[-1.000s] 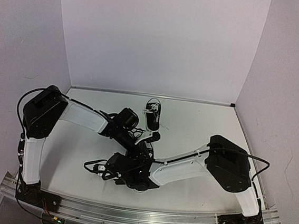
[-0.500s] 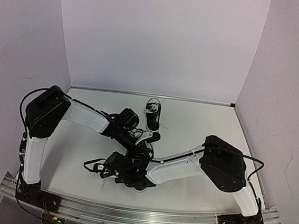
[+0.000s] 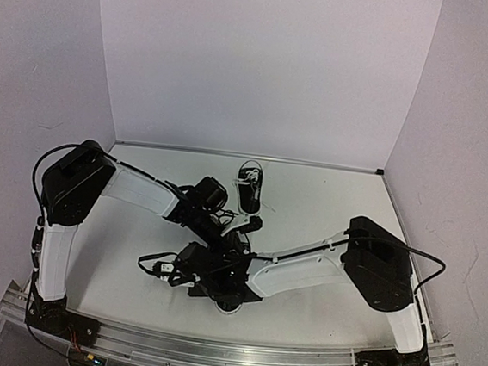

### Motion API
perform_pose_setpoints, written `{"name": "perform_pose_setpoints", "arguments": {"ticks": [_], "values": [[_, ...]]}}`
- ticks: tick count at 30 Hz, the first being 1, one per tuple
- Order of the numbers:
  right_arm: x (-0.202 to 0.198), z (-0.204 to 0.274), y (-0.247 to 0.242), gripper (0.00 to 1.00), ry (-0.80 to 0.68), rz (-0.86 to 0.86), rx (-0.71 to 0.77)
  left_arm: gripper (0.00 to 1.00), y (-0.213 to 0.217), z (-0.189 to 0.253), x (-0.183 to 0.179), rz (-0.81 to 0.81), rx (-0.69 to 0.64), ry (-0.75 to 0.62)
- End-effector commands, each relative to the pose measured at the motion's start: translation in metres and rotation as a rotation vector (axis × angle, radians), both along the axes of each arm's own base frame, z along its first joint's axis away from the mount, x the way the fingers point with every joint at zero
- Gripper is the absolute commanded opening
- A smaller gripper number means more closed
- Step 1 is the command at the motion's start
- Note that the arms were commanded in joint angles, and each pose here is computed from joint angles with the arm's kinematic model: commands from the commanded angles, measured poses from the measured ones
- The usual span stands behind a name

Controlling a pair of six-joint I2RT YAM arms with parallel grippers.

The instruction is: Tie the shoes

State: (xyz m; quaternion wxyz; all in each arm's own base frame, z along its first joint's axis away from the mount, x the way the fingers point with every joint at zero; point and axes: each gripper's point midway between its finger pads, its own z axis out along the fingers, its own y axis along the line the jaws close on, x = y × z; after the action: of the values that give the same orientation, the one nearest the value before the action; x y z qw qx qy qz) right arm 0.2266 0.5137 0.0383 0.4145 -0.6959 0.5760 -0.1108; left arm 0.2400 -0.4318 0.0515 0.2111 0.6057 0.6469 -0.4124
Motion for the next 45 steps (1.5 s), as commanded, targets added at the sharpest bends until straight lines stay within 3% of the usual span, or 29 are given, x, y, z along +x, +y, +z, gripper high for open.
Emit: {"name": "perform_pose_setpoints", "arguments": {"ticks": [1,26,35,45], "values": [[-0.016,0.043,-0.001,0.0,0.061,0.0,0.129,0.04,0.002,-0.006,0.0,0.008,0.043,0.013],[-0.063,0.057,-0.085,0.0,0.313,-0.138,0.323,0.0,0.007,0.01,0.011,0.093,0.026,-0.066],[-0.064,0.047,-0.12,0.0,0.349,-0.259,0.371,0.0,0.01,0.019,0.02,0.155,0.011,-0.123],[-0.039,0.062,-0.156,0.0,0.395,-0.444,0.533,0.0,0.018,0.037,0.018,0.192,-0.029,-0.178]]}}
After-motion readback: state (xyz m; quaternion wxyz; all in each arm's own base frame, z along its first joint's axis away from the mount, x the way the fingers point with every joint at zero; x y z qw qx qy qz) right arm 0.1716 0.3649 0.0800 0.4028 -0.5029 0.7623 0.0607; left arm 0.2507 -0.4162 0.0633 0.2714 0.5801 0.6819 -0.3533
